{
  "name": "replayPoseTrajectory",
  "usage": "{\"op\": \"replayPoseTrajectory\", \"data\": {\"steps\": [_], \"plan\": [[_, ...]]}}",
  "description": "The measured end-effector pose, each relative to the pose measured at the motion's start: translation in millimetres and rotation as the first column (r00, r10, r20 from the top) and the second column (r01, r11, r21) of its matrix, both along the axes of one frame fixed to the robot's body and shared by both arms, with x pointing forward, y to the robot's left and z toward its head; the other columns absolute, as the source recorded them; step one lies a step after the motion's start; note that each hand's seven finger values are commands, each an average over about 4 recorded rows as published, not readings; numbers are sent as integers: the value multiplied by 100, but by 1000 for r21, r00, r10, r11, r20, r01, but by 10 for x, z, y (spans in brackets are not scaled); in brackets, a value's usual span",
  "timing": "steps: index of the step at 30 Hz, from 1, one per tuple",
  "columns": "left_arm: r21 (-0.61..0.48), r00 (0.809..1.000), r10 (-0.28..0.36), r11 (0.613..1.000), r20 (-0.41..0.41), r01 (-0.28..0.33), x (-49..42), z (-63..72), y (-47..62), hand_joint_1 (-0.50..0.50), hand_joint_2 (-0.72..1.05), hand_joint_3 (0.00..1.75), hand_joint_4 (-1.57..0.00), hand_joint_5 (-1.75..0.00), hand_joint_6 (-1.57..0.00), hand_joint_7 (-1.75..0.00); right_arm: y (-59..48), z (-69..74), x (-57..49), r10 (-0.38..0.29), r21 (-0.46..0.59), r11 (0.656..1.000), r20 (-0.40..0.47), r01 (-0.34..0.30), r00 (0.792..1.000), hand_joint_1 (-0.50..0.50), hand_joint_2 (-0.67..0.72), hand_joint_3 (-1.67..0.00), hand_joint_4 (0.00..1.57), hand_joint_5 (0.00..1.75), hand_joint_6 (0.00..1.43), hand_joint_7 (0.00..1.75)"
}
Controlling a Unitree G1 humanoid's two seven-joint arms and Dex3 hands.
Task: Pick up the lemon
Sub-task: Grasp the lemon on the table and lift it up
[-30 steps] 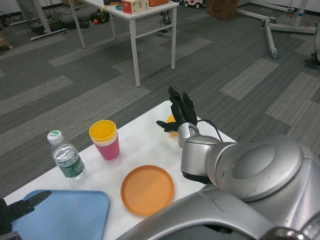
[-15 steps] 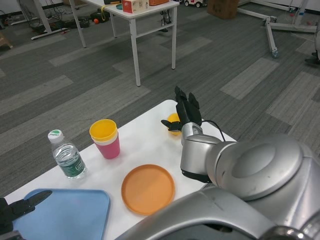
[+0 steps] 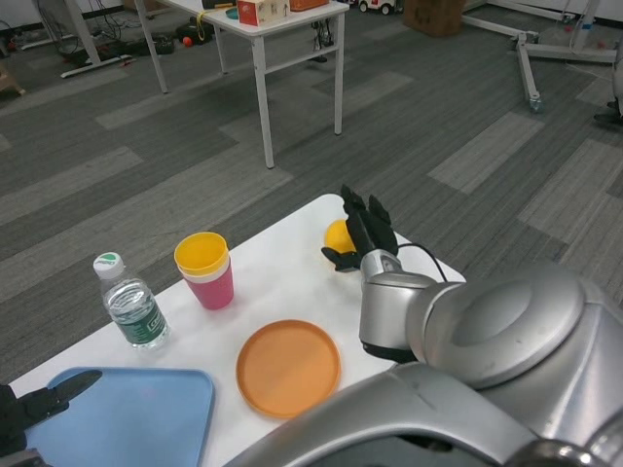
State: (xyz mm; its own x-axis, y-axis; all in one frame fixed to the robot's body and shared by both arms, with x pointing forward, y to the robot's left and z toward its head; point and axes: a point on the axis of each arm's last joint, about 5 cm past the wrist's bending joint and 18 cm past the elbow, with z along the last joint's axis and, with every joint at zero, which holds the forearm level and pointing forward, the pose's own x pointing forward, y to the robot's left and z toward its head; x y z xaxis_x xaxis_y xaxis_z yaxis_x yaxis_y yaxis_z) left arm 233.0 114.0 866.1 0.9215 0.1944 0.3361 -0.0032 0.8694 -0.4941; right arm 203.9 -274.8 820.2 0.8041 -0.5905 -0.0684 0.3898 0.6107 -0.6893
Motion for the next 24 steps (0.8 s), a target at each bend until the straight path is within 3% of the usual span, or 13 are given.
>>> {"op": "replayPoseTrajectory", "data": {"steps": [11, 24], "plan": [[-2, 1000, -2, 1000, 2, 2, 1, 0, -4, -8, -19, 9, 0, 0, 0, -7, 21, -60, -75, 53, 51, 997, -75, -49, 996, -46, -41, -111, 0, 0, 0, 0], [-5, 1000, 3, 1000, 6, -3, 7, 5, 10, -8, -28, 9, 0, 0, 0, -7, 14, -75, -117, 82, 79, 994, -126, -73, 989, -46, -41, -111, 0, 27, 0, 0]]}}
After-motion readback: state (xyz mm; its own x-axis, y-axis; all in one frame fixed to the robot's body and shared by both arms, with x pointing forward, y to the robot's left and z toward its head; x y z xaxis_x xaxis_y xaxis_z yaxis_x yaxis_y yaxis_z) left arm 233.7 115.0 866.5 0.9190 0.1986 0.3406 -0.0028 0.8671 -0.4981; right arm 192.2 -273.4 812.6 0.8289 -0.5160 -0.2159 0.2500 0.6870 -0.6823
